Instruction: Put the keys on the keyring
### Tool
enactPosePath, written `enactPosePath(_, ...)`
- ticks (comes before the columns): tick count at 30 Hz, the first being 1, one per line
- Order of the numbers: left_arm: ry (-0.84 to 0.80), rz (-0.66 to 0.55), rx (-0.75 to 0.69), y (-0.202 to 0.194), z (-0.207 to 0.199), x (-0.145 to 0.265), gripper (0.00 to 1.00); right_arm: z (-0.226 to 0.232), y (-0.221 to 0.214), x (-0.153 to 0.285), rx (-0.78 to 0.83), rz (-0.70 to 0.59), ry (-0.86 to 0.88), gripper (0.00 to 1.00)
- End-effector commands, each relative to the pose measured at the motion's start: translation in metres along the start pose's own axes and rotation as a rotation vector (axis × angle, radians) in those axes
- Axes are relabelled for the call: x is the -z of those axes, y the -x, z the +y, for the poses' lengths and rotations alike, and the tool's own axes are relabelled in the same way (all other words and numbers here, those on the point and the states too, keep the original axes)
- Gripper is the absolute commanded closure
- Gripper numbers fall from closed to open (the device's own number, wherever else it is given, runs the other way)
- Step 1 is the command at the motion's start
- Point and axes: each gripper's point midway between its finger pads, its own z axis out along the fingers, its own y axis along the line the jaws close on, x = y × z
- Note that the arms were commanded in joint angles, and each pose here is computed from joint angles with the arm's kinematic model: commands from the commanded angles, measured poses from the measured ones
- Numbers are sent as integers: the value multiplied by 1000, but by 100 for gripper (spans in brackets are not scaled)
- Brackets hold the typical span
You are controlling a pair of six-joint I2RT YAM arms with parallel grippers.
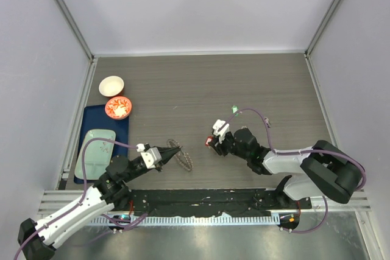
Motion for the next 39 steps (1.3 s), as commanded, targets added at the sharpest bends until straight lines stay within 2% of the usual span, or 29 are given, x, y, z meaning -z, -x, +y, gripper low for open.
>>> enactPosePath(1, 9, -92, -22, 26, 4, -4, 100, 0, 23, -5, -9, -106, 15, 63)
enactPosePath(9, 4, -81, -18, 23, 4, -6, 100, 8, 3, -11, -17, -46, 62, 64)
enactPosePath(18, -1, -80, -17, 23, 3, -6, 100, 0, -9, -13, -24, -13, 31, 65)
enactPosePath(36, -8, -70, -15, 20, 2, -8, 100, 4, -12, -21, -9, 6, 69, 73)
enactPosePath(39, -12, -68, -15, 20, 1, -9, 100, 3, -13, -22, -8, 9, 67, 77)
